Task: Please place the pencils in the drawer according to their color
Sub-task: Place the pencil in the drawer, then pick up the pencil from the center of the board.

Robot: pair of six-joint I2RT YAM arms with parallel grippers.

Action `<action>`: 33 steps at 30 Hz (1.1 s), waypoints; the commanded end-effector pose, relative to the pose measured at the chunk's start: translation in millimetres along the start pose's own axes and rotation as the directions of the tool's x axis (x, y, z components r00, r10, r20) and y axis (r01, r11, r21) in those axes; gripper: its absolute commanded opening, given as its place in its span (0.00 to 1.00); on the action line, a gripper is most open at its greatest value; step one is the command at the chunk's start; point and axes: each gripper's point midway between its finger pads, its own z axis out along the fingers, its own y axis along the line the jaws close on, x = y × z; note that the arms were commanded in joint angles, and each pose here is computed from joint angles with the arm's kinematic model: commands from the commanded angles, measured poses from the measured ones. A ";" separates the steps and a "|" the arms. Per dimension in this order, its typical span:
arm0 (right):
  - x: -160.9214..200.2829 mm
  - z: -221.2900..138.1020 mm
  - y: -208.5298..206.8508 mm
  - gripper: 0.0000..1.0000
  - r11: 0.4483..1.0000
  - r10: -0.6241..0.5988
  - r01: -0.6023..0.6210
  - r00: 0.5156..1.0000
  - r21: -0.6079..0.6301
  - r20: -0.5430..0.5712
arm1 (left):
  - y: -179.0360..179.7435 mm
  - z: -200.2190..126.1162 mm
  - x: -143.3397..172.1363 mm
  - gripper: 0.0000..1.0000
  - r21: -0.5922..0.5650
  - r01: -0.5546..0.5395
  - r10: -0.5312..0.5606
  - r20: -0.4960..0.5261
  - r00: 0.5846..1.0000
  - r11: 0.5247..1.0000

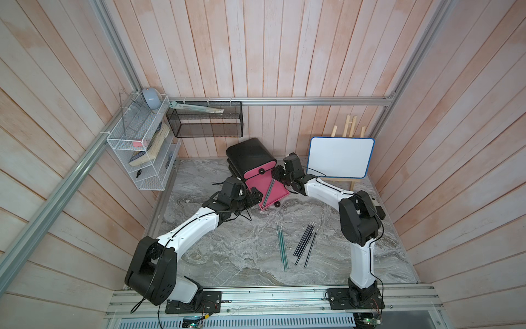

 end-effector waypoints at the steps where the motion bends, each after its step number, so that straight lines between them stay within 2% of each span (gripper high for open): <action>1: -7.5 -23.9 18.2 0.38 0.999 -0.039 0.040 0.999 -0.033 0.009 | -6.5 -4.5 -6.8 1.00 0.032 -0.004 0.003 0.027 1.000 0.999; 6: -0.2 -50.2 25.3 0.38 0.996 -0.078 0.078 0.997 -0.046 -0.009 | -3.2 -7.2 -3.3 1.00 0.035 -0.007 0.006 0.029 1.000 0.999; 11: 31.2 -75.3 19.8 0.38 0.985 -0.173 0.172 0.982 -0.022 -0.071 | 5.0 -12.2 4.8 0.99 0.024 -0.030 0.029 0.025 0.999 0.999; 19: 108.3 -112.4 -23.0 0.38 0.955 -0.271 0.291 0.935 0.057 -0.228 | 31.4 -26.6 26.9 0.99 -0.034 -0.069 0.070 0.007 0.998 0.997; 25: 159.7 -128.9 -68.3 0.38 0.937 -0.263 0.324 0.899 0.128 -0.351 | 44.4 -26.3 47.5 1.00 -0.039 -0.056 0.055 -0.033 0.998 0.998; 33: 195.1 -132.5 -94.3 0.37 0.903 -0.275 0.388 0.851 0.183 -0.448 | 41.6 -19.0 67.0 0.99 -0.034 -0.077 0.074 -0.076 0.994 0.997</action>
